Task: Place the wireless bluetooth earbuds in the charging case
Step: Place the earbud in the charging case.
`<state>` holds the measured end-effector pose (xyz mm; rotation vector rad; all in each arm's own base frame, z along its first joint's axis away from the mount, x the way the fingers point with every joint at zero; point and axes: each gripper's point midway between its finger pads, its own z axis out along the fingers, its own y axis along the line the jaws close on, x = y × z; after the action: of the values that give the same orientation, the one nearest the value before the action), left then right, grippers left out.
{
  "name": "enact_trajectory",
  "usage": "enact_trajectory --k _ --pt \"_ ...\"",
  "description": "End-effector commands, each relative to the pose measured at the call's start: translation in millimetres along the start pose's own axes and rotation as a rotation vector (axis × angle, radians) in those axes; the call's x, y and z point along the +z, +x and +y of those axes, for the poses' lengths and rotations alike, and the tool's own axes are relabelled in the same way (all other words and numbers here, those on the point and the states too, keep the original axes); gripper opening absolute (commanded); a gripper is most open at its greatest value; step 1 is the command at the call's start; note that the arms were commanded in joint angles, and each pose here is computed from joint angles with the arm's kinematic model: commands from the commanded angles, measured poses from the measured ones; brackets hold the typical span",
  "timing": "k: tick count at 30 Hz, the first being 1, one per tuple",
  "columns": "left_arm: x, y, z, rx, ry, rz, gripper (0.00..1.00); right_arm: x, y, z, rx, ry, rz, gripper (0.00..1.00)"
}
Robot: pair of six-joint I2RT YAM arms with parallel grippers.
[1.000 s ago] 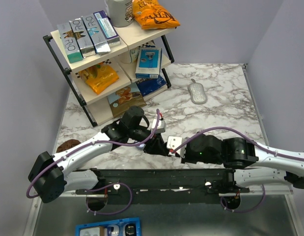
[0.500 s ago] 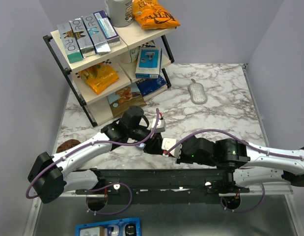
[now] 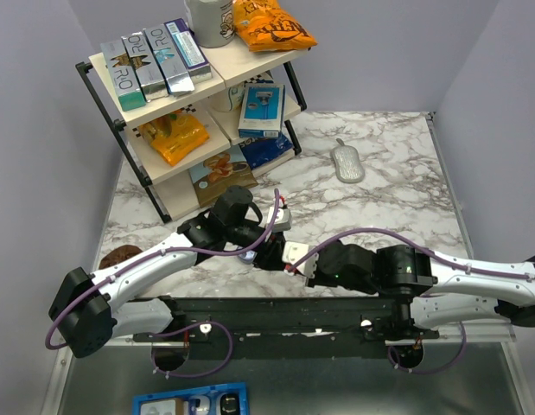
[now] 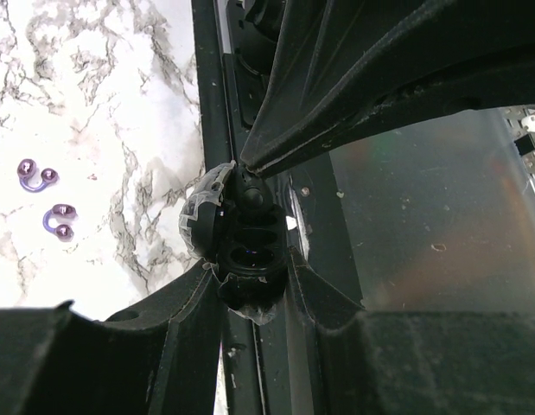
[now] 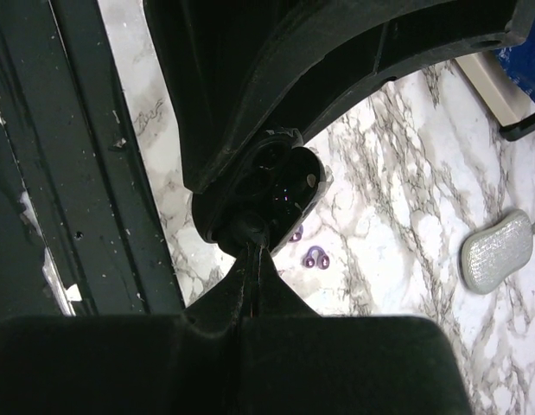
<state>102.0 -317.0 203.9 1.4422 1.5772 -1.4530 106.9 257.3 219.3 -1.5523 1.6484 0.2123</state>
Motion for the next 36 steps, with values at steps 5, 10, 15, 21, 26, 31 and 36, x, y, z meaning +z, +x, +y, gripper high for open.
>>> enact_trajectory --k 5,10,15,21,26,31,36 --pt "0 -16 1 0.047 -0.010 -0.031 0.00 6 -2 5 -0.011 -0.001 0.001 0.01" --pt "0 -17 1 0.047 -0.010 -0.031 0.00 10 -2 9 -0.020 -0.008 0.007 0.01" --pt "1 -17 3 0.044 -0.015 -0.031 0.00 13 -4 13 -0.020 -0.018 0.010 0.01" --pt "1 -16 4 0.052 -0.018 -0.036 0.00 15 -6 12 -0.013 -0.011 0.014 0.02" --pt "1 -16 4 0.057 -0.018 -0.040 0.00 12 -9 9 0.000 0.003 0.006 0.06" --pt "1 -15 3 0.037 -0.023 -0.049 0.00 11 -12 9 0.020 0.002 -0.007 0.10" --pt "2 -14 3 0.030 -0.024 -0.057 0.00 10 -15 11 0.042 -0.003 -0.026 0.17"
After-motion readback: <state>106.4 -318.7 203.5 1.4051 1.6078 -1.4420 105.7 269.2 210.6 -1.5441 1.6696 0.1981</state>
